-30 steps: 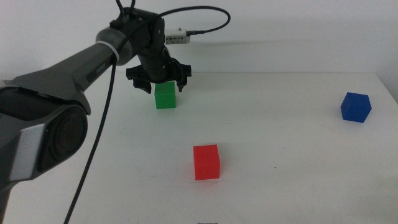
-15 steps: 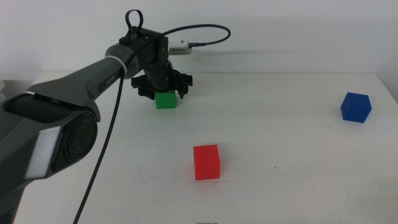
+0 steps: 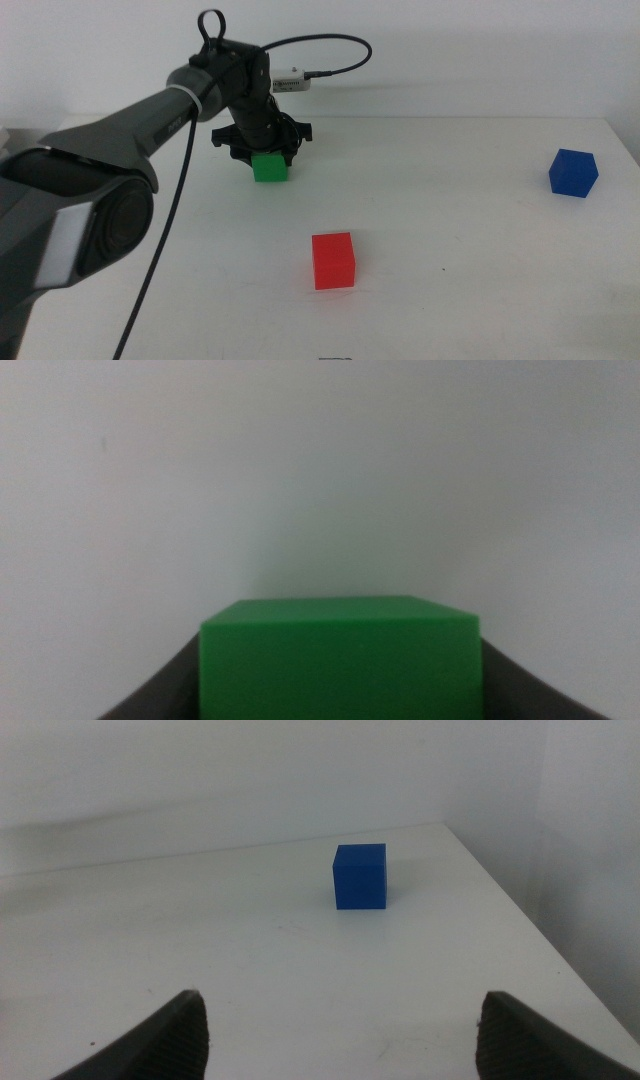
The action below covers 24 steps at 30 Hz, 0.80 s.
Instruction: Stack red cubes first, then green, then blue cubes in a specific spot.
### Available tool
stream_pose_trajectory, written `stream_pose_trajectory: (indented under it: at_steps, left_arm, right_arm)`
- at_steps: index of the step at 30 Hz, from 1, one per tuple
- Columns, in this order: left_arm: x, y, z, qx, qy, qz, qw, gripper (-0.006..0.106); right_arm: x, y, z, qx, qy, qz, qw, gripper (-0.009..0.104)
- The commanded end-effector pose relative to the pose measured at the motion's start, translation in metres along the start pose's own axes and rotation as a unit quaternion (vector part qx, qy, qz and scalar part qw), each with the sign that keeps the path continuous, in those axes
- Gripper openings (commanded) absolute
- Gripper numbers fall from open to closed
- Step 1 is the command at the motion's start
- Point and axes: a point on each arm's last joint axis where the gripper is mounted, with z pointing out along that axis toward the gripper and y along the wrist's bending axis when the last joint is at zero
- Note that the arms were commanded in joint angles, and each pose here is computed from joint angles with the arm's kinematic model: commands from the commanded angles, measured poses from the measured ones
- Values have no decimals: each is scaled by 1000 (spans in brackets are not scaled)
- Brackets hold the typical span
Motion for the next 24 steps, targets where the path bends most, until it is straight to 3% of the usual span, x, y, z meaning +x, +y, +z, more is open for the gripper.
stream_pose_trajectory:
  at_steps: [1, 7, 13, 24]
  left_arm:
    - [-16, -8, -64, 30, -50, -1, 998, 6]
    - [6, -18, -104, 41, -79, 10, 996, 9]
    - [75, -30, -165, 51, -141, -29, 988, 9]
    - [141, -101, -173, 48, -123, -46, 990, 9]
  right_arm:
    - [-14, 2, -4, -6, -58, -12, 998, 71]
    - [-14, 2, -4, -6, -58, -12, 998, 71]
    - [-14, 2, -4, -6, -58, -12, 998, 71]
    - [-14, 2, -4, -6, -58, -12, 998, 71]
